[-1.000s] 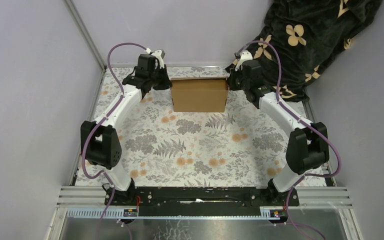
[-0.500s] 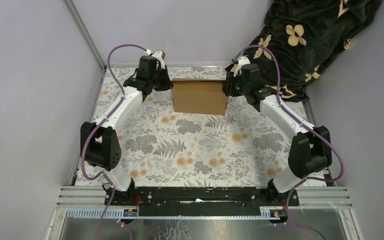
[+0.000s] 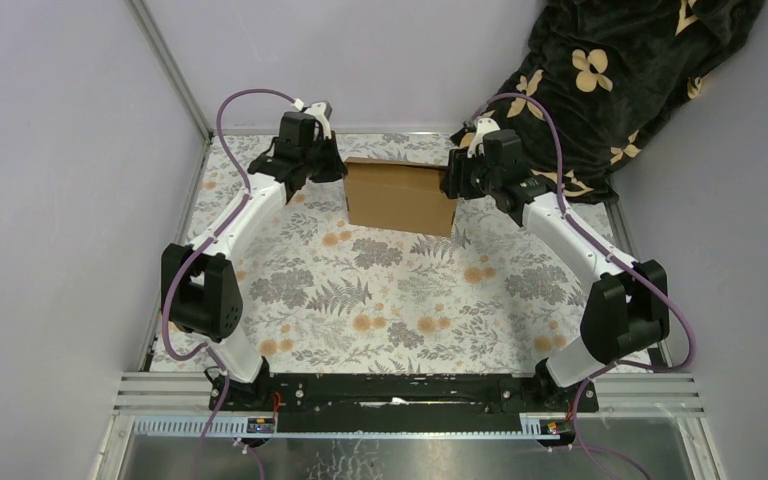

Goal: Fold the paper box

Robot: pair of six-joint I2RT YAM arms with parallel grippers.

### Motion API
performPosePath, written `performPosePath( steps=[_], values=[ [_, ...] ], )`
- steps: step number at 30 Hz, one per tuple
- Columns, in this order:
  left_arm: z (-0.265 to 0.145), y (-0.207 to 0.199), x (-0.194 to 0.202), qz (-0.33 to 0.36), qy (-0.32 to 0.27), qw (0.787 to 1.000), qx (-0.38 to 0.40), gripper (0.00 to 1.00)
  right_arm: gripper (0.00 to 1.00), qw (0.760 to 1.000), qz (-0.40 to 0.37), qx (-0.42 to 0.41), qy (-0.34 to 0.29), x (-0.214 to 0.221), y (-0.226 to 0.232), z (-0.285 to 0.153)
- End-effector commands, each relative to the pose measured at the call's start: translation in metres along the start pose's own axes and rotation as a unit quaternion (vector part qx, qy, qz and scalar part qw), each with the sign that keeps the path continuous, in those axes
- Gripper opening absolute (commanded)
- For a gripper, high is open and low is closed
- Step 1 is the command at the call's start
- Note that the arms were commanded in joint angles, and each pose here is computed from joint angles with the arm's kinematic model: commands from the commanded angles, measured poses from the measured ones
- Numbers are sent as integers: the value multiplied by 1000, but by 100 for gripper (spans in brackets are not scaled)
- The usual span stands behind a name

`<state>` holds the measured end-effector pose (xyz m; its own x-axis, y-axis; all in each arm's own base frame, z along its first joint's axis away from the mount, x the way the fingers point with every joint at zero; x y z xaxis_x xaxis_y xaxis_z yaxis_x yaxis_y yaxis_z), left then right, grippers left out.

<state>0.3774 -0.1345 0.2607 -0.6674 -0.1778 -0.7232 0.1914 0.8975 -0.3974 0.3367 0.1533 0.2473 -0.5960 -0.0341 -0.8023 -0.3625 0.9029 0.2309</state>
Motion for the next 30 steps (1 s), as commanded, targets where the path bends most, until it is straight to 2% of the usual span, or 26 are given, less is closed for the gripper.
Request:
performPosePath(
  steps=[1, 5, 9, 14, 20, 30],
  values=[
    [6, -9, 35, -18, 83, 996, 19, 3, 55, 993, 36, -41, 108, 39, 17, -6],
    [5, -9, 34, -17, 81, 996, 19, 3, 60, 995, 43, -49, 76, 32, 20, -11],
    [4, -9, 35, -17, 81, 996, 19, 3, 62, 996, 48, -41, 59, 25, 21, -13],
    [4, -10, 36, -15, 83, 996, 20, 3, 61, 997, 64, -23, 28, 18, 21, -18],
    [4, -8, 40, -16, 87, 996, 18, 2, 53, 997, 80, -3, 3, 14, 20, -21],
    [4, -8, 41, -17, 86, 996, 16, 2, 59, 994, 96, 5, -57, -2, 23, -35]
  ],
)
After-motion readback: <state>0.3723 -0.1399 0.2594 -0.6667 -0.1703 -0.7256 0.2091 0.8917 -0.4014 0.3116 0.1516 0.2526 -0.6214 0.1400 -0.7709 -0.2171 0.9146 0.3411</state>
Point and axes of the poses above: each gripper's point midway between its finger pads, its own z axis out along the fingers, its own y axis along the line the jaws close on, x = y × z, the point moved 10 cm from there along -z, back along the fingers, and after that the axes turned 1 degree about -z, right-handed, at the moved point
